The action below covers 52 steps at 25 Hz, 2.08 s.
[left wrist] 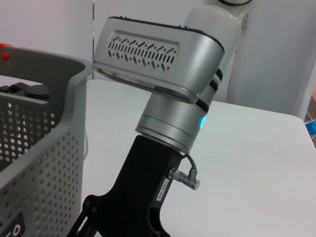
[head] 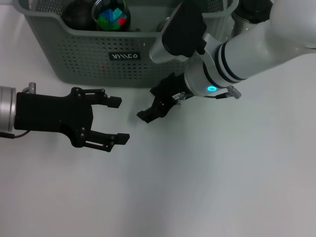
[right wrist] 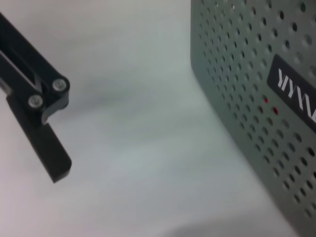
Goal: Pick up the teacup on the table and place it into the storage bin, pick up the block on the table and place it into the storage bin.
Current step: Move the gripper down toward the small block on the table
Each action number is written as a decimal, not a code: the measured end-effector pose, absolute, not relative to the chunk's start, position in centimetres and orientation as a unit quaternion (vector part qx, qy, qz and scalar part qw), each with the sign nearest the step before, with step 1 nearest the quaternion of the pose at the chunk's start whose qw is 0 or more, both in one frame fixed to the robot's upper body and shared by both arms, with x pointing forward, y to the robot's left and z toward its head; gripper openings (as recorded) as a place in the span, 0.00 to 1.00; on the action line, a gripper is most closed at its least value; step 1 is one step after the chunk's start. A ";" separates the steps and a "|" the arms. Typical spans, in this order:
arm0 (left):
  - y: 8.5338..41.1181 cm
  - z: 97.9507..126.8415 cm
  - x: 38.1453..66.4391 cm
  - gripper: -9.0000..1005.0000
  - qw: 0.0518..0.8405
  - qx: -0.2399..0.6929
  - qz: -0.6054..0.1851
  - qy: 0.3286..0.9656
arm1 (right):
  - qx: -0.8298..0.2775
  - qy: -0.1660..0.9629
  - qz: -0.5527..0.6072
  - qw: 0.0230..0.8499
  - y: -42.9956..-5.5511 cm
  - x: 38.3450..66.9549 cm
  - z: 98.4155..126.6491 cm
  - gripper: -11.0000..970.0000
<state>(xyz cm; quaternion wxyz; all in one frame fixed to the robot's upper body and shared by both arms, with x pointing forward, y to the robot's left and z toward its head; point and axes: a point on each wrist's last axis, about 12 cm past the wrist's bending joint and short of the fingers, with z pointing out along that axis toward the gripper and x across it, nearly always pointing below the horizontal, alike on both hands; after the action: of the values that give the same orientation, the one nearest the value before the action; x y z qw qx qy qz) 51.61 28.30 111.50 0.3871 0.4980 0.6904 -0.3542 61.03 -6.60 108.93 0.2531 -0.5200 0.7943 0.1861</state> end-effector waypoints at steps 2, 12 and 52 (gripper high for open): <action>28.3 111.5 51.6 0.88 0.387 0.498 -0.355 0.690 | -0.521 0.793 0.186 0.254 -6.6 61.0 108.9 0.85; 28.3 111.5 51.5 0.88 0.386 0.498 -0.358 0.689 | -0.521 0.794 0.178 0.258 -6.8 61.2 108.7 0.85; 28.4 111.5 51.4 0.88 0.390 0.497 -0.359 0.687 | -0.504 0.803 0.164 0.274 -7.1 61.3 107.8 0.62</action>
<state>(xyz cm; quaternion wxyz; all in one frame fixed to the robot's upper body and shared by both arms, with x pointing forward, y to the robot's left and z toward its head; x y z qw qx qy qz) 51.38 28.36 111.53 0.3902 0.4969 0.6869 -0.3593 61.35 -7.06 107.84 0.2737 -0.5037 0.8029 0.1637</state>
